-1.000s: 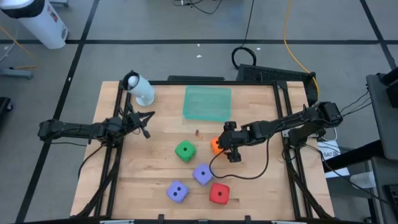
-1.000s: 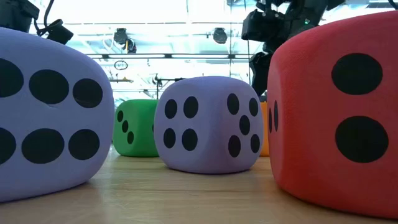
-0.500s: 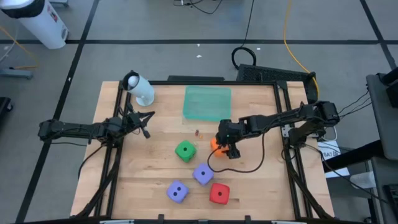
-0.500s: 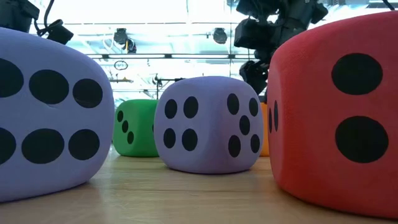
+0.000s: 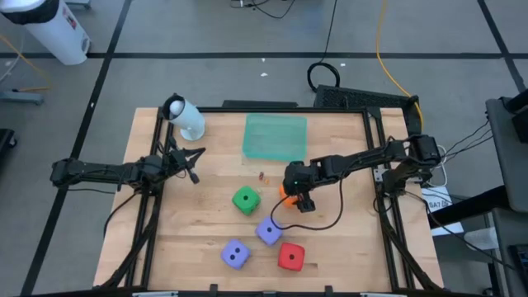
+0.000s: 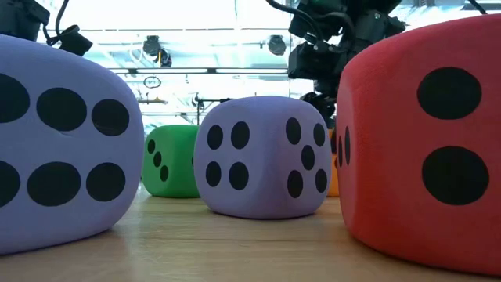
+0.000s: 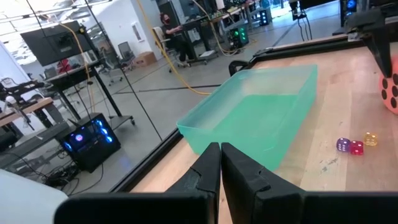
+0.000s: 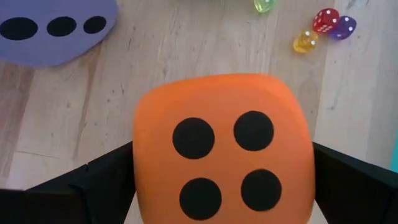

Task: Pick & Place Dice
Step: Put the big orange dice into the bin

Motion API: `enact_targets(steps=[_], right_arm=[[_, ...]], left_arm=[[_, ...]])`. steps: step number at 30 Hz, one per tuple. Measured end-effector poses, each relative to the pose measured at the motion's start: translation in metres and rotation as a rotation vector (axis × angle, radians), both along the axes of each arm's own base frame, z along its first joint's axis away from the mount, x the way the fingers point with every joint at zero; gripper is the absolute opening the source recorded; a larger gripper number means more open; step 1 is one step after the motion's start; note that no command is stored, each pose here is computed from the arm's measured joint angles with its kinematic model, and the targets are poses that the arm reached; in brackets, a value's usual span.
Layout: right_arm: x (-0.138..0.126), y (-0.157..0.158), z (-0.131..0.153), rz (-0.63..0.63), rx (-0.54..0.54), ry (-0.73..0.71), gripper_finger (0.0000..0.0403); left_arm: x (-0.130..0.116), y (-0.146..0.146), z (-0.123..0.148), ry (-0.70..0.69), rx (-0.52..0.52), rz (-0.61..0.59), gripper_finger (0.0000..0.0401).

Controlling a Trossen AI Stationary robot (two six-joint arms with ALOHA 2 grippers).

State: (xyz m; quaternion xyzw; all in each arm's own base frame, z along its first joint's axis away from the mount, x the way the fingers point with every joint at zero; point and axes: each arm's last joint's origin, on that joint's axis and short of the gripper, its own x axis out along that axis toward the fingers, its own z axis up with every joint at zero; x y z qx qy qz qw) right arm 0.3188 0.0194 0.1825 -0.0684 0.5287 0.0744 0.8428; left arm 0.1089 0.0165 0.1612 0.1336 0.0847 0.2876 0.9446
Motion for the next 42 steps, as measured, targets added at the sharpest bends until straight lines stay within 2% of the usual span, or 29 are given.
enact_targets(steps=[16, 35, 38, 42], right_arm=[[0.001, 0.001, -0.005, -0.032, 0.014, 0.015, 0.0394], [0.000, 0.000, 0.006, -0.089, 0.048, -0.038, 0.0393], [-0.003, -0.001, 0.017, -0.093, 0.046, -0.044, 0.0393], [-0.002, -0.006, 0.046, -0.103, 0.015, -0.118, 0.0393]], left_arm=[[0.000, 0.000, 0.000, -0.001, 0.000, 0.000, 0.0026], [0.000, 0.000, 0.000, -0.011, -0.016, 0.001, 0.0026], [0.000, 0.000, 0.000, -0.010, -0.015, 0.002, 0.0026], [0.000, 0.000, 0.000, -0.007, -0.012, 0.002, 0.0026]])
